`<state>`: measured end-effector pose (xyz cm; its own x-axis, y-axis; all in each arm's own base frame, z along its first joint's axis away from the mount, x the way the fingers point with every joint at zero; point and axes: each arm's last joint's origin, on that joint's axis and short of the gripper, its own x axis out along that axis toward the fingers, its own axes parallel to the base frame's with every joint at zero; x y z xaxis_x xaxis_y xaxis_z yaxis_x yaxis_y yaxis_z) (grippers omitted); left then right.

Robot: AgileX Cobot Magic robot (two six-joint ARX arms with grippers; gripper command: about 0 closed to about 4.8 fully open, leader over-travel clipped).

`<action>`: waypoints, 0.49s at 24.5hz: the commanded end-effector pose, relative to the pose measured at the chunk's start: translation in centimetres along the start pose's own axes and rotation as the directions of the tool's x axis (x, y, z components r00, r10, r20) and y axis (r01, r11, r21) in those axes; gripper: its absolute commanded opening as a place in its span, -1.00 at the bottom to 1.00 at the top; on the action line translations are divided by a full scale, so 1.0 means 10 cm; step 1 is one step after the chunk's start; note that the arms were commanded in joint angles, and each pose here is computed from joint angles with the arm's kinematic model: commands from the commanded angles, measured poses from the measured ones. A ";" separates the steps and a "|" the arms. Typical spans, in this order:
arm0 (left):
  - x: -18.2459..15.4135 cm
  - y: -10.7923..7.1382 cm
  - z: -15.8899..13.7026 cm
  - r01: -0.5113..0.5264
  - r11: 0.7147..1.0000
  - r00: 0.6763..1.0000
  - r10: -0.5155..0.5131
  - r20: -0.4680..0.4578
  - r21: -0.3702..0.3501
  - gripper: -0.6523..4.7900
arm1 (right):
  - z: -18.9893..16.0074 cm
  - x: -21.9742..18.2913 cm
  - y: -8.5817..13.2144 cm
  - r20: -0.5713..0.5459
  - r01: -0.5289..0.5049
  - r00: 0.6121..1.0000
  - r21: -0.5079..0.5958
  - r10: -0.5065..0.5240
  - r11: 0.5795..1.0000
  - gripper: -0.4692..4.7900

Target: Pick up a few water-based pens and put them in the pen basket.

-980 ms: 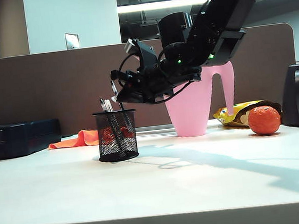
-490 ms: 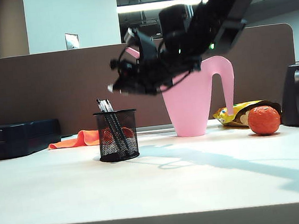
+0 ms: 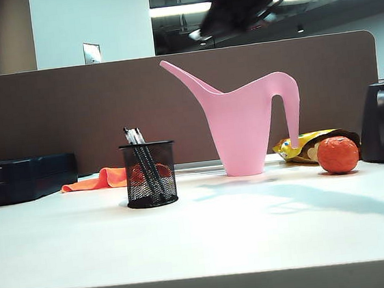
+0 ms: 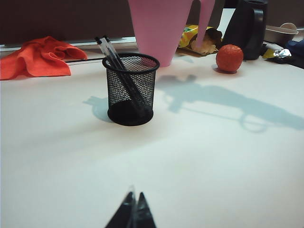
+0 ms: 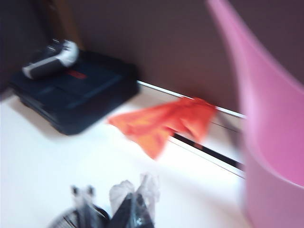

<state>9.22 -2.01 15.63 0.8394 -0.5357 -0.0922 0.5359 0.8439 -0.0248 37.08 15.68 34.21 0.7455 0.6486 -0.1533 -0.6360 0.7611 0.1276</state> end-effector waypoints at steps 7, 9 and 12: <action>0.00 0.01 0.02 -0.027 1.000 1.000 0.027 0.013 0.007 -0.78 | 0.11 -1.48 -0.33 -0.124 0.231 0.965 0.005 -0.229 0.973 -0.85; 0.00 0.01 0.02 -0.035 0.999 0.999 0.035 0.013 0.007 -0.78 | -0.03 -1.90 -0.30 -0.097 0.313 0.946 0.013 -0.311 0.950 -0.85; 0.00 0.02 0.02 -0.065 0.998 0.998 0.065 0.013 0.007 -0.78 | -0.27 -2.35 -0.18 -0.059 0.405 0.913 0.023 -0.403 0.914 -0.85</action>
<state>9.29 -1.90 15.65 0.8634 -0.4958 -0.0930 0.4963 0.8679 -0.0198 21.40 -0.65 35.47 0.9182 0.2973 -0.2617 -0.2881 0.9548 0.0736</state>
